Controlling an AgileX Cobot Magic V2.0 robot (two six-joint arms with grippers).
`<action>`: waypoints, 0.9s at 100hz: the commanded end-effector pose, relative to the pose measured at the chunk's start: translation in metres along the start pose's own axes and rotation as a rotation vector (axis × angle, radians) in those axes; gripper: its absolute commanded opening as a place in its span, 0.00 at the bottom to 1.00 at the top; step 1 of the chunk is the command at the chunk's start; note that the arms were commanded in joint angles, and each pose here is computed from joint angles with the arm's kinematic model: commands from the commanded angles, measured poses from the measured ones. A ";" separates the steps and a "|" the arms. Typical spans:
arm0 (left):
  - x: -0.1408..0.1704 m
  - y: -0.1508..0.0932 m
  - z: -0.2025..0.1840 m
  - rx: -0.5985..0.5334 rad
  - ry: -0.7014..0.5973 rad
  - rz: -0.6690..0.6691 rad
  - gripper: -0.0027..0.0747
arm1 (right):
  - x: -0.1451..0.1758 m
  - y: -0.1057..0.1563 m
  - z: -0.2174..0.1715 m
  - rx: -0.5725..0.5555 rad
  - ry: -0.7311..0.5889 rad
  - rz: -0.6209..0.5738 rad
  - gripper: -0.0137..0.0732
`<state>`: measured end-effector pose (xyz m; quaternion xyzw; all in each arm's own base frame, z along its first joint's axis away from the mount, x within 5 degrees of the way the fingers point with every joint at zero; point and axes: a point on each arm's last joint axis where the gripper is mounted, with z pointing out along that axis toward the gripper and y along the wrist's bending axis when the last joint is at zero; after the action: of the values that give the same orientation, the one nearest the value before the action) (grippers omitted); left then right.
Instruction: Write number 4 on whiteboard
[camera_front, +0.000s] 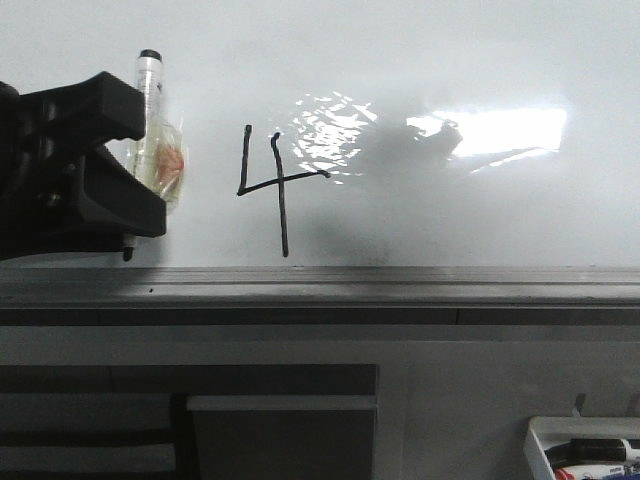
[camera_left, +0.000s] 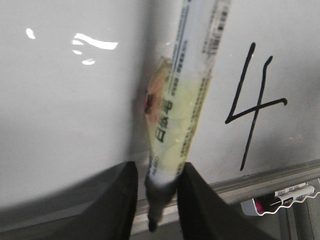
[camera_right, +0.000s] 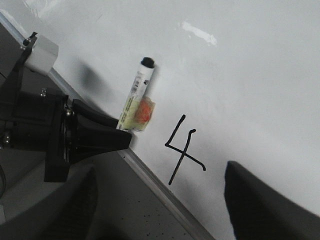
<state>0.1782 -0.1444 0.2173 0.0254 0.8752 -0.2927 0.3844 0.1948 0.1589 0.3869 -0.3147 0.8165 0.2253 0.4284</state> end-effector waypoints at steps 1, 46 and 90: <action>-0.016 -0.011 -0.004 0.070 -0.103 -0.023 0.45 | -0.016 0.001 -0.018 0.017 -0.113 -0.016 0.70; -0.020 -0.014 -0.017 0.088 -0.125 -0.010 0.57 | -0.017 0.001 -0.023 0.024 -0.137 -0.016 0.51; -0.022 -0.015 -0.081 0.158 -0.250 0.125 0.15 | 0.005 0.004 -0.079 0.131 -0.449 -0.075 0.09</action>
<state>0.1436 -0.1153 0.2637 0.0683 0.8297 -0.3097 0.4594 0.1556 0.1234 0.4117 -0.2903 0.7514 0.2190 0.5505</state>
